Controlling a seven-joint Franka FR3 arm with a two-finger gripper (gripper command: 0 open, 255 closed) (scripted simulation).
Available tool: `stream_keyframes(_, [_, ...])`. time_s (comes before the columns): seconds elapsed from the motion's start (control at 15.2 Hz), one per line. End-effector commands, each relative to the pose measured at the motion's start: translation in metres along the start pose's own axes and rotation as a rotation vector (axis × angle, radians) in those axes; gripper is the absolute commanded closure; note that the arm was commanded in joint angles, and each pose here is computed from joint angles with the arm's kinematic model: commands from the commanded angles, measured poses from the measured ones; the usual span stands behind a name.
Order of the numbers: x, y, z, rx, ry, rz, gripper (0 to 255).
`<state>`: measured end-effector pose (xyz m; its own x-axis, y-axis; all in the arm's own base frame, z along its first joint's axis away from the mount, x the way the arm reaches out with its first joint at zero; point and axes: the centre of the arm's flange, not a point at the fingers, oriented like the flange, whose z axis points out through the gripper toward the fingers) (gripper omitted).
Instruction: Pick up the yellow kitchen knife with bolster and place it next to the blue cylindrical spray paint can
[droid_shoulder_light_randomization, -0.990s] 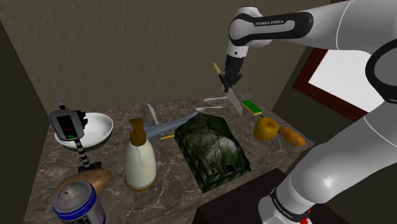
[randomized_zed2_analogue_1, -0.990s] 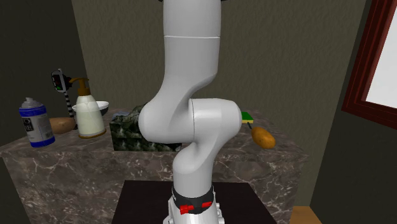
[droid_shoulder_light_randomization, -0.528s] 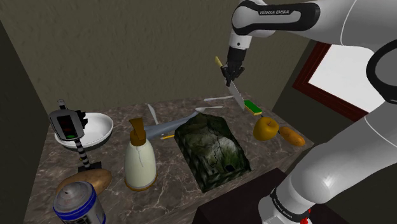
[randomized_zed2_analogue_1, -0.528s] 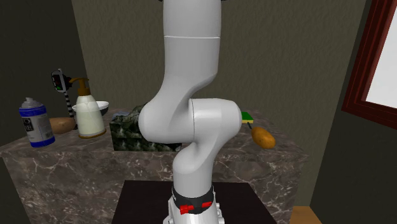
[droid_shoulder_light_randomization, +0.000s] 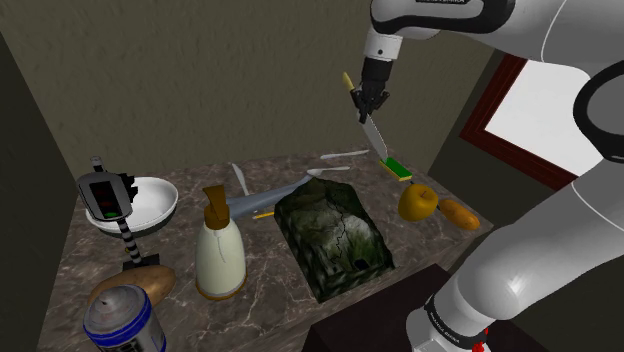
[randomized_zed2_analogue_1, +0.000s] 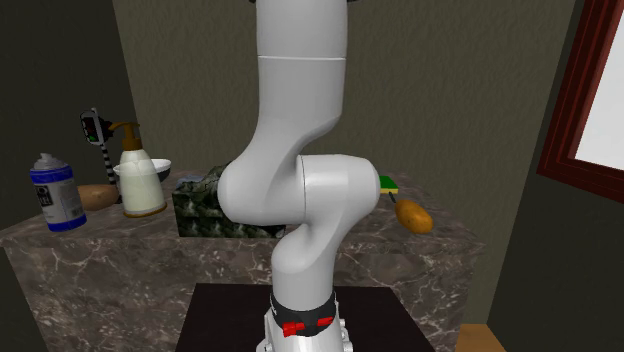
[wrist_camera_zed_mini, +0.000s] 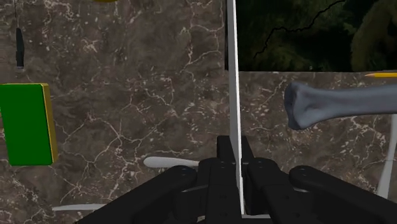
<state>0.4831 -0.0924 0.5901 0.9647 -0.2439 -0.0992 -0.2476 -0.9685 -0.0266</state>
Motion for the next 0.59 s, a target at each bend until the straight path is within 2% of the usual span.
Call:
stream_keyframes(0.0, [-0.004, -0.013, -0.006, 0.0, 0.0, 0.0, 255])
stream_keyframes(0.53, [-0.03, -0.115, -0.001, 0.0, 0.0, 0.0, 255])
